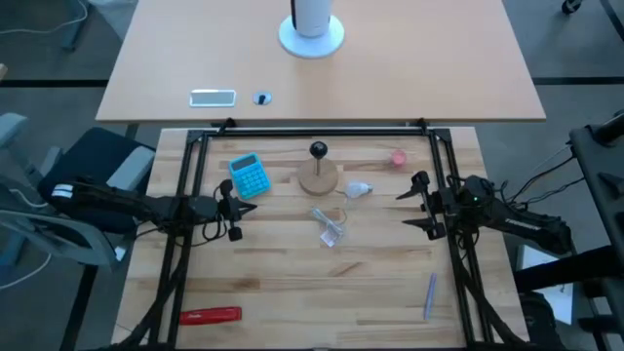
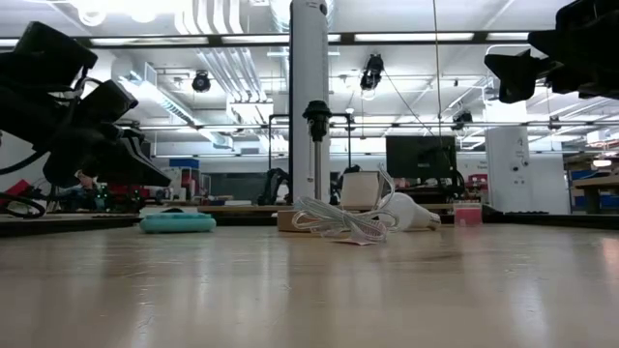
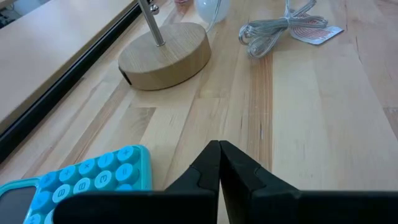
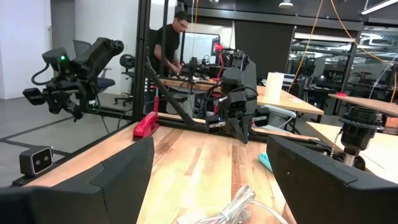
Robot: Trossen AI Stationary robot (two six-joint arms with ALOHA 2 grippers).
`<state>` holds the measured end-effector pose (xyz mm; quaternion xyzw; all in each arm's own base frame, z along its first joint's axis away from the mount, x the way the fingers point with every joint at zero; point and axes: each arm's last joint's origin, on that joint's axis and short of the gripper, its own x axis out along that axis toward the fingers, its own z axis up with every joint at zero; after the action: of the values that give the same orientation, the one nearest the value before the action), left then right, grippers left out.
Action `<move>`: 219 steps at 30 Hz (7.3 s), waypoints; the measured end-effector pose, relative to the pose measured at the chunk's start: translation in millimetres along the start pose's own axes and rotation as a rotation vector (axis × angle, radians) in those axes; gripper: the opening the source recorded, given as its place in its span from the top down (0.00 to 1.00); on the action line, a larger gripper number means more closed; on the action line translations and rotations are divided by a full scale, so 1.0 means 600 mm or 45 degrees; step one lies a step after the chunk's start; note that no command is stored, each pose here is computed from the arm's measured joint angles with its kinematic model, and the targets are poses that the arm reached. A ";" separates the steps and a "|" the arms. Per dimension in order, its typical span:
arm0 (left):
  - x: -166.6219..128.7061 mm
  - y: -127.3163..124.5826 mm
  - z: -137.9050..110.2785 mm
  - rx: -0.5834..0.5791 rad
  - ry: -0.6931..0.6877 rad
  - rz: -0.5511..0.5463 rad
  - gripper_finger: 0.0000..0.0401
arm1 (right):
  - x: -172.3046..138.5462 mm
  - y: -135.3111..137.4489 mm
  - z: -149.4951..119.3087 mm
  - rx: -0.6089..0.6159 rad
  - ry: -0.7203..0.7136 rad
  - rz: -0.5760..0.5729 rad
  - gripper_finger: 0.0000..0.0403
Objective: Screw lightbulb
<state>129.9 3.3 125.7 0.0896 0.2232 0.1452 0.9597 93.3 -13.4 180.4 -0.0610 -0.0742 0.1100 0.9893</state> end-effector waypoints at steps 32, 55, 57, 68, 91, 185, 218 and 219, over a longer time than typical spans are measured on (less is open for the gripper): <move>-0.003 0.002 0.029 -0.368 -0.222 -0.041 1.00 | 0.002 -0.017 -0.002 0.335 -0.017 -0.394 0.26; -0.035 0.020 0.101 -0.601 -0.842 -0.075 1.00 | 0.095 -0.096 0.114 -0.090 0.306 -0.657 0.25; -0.034 0.020 0.100 -0.592 -0.833 -0.067 1.00 | 0.108 -0.105 0.126 -0.096 0.413 -0.638 0.26; -0.029 0.021 0.097 -0.500 -0.793 0.057 1.00 | 0.163 -0.138 0.138 0.007 0.742 -0.576 0.27; -0.005 0.015 0.080 -0.370 -0.626 0.181 1.00 | 0.236 -0.176 0.031 0.088 1.119 -0.497 0.25; 0.029 0.017 0.222 -0.273 -0.808 0.335 1.00 | 0.234 -0.175 0.066 -0.119 0.218 -0.483 0.71; 0.075 0.103 0.326 -0.093 -0.622 0.356 1.00 | 0.320 -0.287 0.025 0.102 -0.055 -0.561 0.71; 0.081 0.103 0.332 -0.092 -0.622 0.356 1.00 | 0.320 -0.287 0.025 0.103 -0.054 -0.563 0.71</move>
<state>247.3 55.7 297.1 0.1176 -0.0344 0.2579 0.9584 312.1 -135.2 244.5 -0.0012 -0.1020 -0.1055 0.9892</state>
